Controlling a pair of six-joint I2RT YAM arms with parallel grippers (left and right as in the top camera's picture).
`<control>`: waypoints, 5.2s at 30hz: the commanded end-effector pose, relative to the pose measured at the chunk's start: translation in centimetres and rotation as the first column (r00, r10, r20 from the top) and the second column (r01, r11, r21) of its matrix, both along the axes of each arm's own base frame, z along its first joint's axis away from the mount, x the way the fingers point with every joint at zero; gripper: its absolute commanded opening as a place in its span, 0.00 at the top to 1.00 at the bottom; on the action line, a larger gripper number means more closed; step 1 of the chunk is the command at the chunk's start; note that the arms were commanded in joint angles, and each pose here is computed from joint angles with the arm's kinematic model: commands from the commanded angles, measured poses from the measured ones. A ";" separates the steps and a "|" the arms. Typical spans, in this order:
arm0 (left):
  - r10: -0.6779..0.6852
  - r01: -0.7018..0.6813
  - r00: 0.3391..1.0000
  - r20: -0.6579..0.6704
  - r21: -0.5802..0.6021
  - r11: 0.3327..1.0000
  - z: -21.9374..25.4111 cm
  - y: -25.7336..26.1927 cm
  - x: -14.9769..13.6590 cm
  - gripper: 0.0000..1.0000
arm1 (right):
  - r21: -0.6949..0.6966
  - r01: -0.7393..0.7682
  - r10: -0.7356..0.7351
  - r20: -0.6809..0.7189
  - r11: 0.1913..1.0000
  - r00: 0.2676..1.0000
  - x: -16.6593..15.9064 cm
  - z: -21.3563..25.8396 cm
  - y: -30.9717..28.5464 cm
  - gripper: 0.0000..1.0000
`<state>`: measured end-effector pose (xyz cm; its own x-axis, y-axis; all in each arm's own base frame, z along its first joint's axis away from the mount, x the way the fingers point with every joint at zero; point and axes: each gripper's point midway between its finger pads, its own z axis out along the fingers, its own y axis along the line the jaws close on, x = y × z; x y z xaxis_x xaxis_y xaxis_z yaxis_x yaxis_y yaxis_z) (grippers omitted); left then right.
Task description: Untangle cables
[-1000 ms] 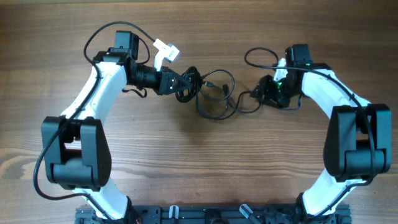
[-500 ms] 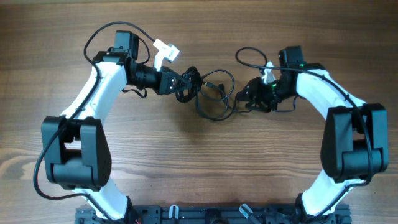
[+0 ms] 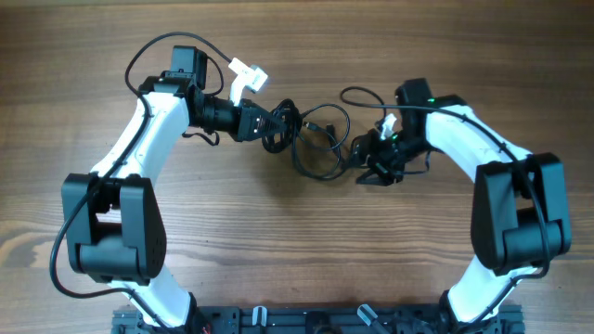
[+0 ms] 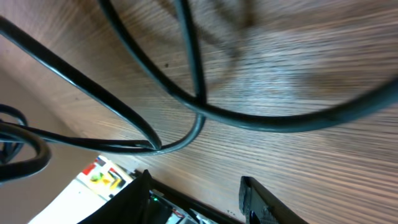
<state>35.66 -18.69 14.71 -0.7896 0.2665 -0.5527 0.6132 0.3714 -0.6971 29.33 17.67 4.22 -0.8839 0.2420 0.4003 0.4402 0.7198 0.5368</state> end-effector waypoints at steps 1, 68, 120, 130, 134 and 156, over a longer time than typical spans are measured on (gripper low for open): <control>-0.001 0.000 1.000 -0.011 -0.039 0.999 0.4 0.0 -0.1 0.96 | -0.081 0.003 -0.001 0.017 0.997 1.000 -0.3 -0.2 0.7 0.60; 0.041 -0.062 0.987 -0.152 -0.133 0.989 2.0 -0.7 0.2 0.96 | 0.041 0.072 -0.083 0.412 0.997 0.908 4.8 5.8 11.3 0.58; 0.010 -0.045 0.986 -0.168 -0.203 0.978 3.2 -1.1 -0.3 0.96 | 0.121 0.127 -0.160 0.319 0.984 0.934 4.7 6.5 12.1 0.82; 0.011 -0.045 0.986 -0.168 -0.203 0.978 3.2 -1.1 -0.3 0.96 | 0.103 0.140 -0.167 0.338 0.985 0.926 5.1 6.3 11.8 0.90; 0.012 -0.046 0.986 -0.167 -0.198 0.979 3.1 -1.1 -0.2 0.96 | 0.093 0.071 -0.103 0.403 0.993 0.909 5.2 6.3 11.8 0.96; 0.161 -0.170 0.964 -0.211 -0.025 0.985 0.5 0.0 1.9 0.96 | 0.117 0.046 -0.105 0.569 0.992 0.816 3.5 14.8 9.9 0.96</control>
